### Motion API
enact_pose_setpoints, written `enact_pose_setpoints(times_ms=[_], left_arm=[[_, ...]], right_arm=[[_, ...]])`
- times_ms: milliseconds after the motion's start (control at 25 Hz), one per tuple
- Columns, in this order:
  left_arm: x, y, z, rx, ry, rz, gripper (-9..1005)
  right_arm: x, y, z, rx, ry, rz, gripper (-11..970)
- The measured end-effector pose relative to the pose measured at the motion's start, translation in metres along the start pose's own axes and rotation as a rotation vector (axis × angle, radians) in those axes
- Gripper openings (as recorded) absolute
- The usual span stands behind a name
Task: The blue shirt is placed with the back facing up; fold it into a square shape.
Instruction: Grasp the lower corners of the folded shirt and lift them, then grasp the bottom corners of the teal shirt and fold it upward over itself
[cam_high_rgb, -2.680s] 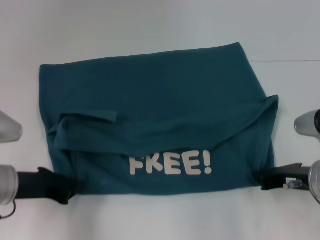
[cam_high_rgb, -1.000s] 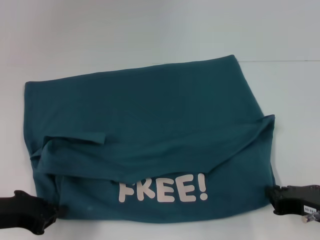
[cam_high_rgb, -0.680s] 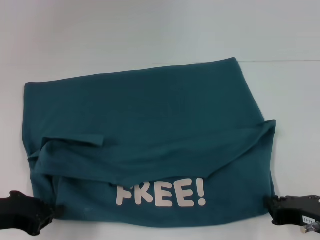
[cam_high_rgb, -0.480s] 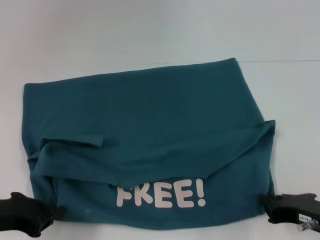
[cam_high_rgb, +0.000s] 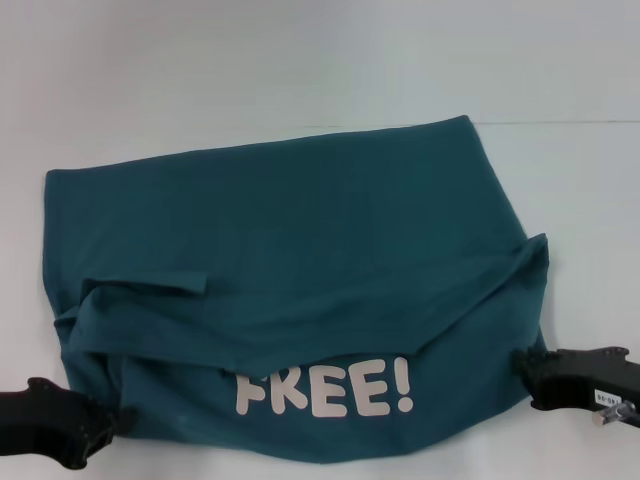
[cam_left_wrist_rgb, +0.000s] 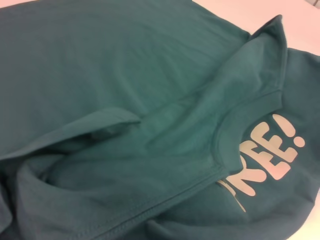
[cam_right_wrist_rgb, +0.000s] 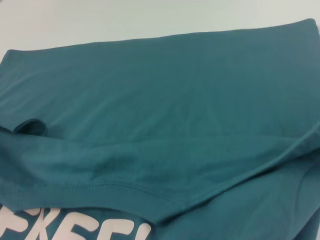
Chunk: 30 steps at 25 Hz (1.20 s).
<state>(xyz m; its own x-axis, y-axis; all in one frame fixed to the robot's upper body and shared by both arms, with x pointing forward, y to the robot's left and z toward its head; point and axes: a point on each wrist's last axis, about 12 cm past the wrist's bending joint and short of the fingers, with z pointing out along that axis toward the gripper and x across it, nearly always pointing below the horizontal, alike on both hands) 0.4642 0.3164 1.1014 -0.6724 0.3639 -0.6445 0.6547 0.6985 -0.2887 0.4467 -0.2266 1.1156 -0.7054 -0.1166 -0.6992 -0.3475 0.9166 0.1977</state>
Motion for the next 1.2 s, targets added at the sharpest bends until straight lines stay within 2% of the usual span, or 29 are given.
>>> enact_pose_setpoints(times_ms=[320,480,760,960,1200], left_arm=[[0.003,-0.001,-0.003,-0.008,0.008,0.008,20],[0.011,-0.003,-0.006,-0.003,0.011,0.004,20],[0.023,-0.008,-0.011,0.011,-0.001,-0.012,20],[0.016,-0.009,-0.011,0.022,-0.018,0.003,20],[-0.006,-0.006,-0.008,0.021,-0.041,0.049,20]], right_arm=[[0.010,0.003,-0.001,0.002,0.018,0.010,35],[0.021,0.009,-0.002,-0.003,0.033,0.002,36],[0.025,0.012,-0.002,-0.009,0.040,-0.005,35],[0.015,0.015,-0.002,-0.021,0.018,-0.028,35],[-0.008,0.013,-0.003,-0.025,-0.040,-0.055,36]])
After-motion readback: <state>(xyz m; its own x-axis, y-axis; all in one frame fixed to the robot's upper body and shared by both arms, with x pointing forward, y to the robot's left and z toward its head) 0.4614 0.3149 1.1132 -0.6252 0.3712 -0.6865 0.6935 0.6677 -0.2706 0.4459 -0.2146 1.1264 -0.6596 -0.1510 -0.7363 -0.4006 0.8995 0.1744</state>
